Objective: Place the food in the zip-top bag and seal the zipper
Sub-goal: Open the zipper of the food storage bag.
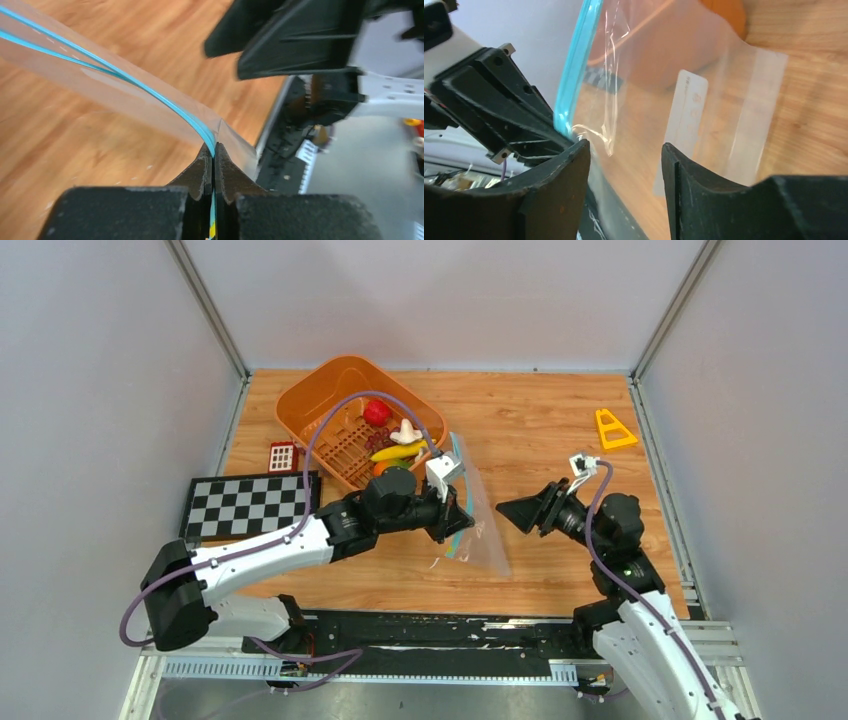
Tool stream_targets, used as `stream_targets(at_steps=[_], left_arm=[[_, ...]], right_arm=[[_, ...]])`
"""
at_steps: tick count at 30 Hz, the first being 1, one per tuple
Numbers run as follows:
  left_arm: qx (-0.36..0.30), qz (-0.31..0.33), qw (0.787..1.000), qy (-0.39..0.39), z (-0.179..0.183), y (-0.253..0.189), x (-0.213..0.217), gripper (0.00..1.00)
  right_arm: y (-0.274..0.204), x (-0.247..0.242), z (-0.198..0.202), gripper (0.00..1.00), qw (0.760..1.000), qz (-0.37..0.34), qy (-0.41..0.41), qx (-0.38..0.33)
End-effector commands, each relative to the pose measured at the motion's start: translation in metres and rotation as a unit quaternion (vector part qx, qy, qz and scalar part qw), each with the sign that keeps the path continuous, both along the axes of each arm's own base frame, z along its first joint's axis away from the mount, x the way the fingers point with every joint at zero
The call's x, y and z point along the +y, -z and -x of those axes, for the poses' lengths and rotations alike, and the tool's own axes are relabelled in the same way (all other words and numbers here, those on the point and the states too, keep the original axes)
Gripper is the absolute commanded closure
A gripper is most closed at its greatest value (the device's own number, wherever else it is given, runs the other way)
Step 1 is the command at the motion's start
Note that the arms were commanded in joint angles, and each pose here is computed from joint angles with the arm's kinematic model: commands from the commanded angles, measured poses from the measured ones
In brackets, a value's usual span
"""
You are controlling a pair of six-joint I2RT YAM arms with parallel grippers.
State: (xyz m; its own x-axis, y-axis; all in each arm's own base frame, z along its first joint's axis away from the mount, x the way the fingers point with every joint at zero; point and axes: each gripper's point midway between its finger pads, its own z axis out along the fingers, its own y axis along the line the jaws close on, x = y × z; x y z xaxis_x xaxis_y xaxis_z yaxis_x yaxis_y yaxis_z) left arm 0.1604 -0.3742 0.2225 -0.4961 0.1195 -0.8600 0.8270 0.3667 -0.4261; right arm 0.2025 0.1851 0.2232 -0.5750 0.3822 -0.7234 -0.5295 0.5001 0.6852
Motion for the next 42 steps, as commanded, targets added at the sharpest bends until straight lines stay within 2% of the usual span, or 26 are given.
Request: stream_targets(at_steps=[1,7,15,26,32,37,42], left_arm=[[-0.064,-0.137,0.985,-0.08,-0.021,0.022,0.029,1.0],[-0.095,-0.21,0.969,-0.093,-0.018,0.032,0.023,1.0],[-0.104,-0.205,0.968,-0.098,-0.015,0.023,0.023,1.0],[-0.121,-0.22,0.964,-0.088,-0.012,0.019,0.023,1.0],[-0.129,-0.228,0.962,-0.078,-0.01,0.017,0.02,1.0],[-0.132,-0.231,0.961,-0.078,-0.01,0.017,0.021,1.0],[-0.134,-0.234,0.959,-0.083,-0.012,0.016,0.022,1.0]], right_arm=[[-0.033,-0.018,-0.003,0.44,0.997,0.041,0.051,-0.032],[-0.054,-0.02,-0.009,0.44,0.997,0.055,0.058,-0.016],[-0.053,-0.01,-0.031,0.49,0.995,0.077,0.066,-0.007],[-0.054,0.01,-0.057,0.45,0.993,0.084,0.087,0.014],[-0.059,0.031,-0.063,0.4,0.997,0.051,0.049,0.024],[-0.066,0.039,-0.064,0.39,0.999,0.033,0.035,0.017],[-0.078,0.036,-0.062,0.36,0.999,0.024,0.044,0.001]])
